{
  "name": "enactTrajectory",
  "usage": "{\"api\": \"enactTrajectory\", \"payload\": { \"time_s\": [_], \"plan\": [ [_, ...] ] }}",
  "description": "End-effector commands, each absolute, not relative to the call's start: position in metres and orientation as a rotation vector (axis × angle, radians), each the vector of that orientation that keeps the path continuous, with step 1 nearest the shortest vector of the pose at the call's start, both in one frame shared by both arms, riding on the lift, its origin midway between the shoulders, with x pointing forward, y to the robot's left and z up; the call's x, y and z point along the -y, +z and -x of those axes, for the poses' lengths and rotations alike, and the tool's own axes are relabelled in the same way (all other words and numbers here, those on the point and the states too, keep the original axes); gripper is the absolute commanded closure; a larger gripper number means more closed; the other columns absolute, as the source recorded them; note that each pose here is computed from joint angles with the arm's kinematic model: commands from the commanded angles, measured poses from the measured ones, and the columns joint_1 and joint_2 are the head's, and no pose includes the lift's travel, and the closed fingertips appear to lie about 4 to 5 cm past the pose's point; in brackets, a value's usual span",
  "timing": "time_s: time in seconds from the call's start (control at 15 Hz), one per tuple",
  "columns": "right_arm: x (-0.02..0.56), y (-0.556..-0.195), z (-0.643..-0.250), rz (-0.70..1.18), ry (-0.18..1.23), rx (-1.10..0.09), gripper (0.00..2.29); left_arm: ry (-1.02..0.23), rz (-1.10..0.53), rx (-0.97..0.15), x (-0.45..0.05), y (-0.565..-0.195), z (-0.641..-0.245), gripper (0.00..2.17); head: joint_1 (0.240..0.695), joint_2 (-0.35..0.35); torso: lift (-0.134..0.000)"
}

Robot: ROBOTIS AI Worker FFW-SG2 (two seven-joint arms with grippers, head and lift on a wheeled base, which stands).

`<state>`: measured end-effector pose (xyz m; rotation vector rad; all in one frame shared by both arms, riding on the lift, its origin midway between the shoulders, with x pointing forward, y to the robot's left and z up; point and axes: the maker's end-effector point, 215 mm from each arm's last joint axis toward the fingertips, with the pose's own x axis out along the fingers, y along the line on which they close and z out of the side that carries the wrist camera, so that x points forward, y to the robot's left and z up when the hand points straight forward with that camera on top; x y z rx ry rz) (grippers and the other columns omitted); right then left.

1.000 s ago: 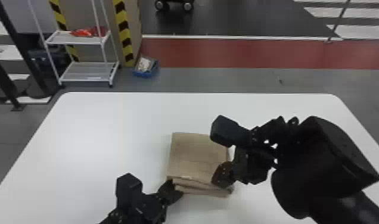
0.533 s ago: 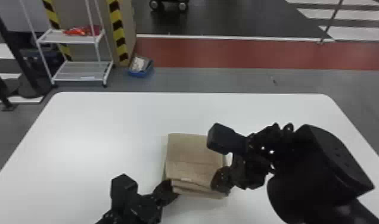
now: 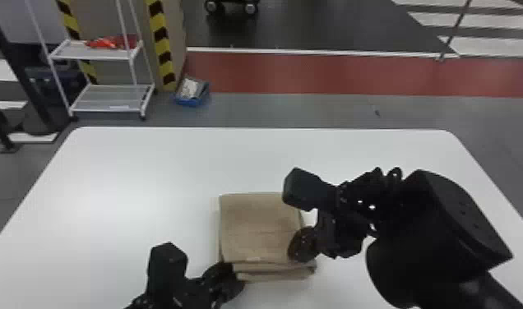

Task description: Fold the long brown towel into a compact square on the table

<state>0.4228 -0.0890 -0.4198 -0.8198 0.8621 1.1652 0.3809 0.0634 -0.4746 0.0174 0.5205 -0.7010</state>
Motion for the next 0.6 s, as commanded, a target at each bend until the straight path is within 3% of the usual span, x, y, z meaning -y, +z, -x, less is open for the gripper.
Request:
{"api": "enactTrajectory", "payload": {
  "time_s": [0.0, 0.53],
  "plan": [
    [0.081, -0.416, -0.423, 0.812, 1.18, -0.845, 2.13, -0.703, -0.037, -0.536, -0.067, -0.469, -0.377, 0.01, 0.695, -0.039, -0.123],
    [0.063, -0.404, -0.418, 0.779, 1.208, -0.801, 2.13, -0.703, -0.013, -0.608, -0.073, -0.476, -0.369, 0.03, 0.695, 0.005, -0.123]
  ]
}}
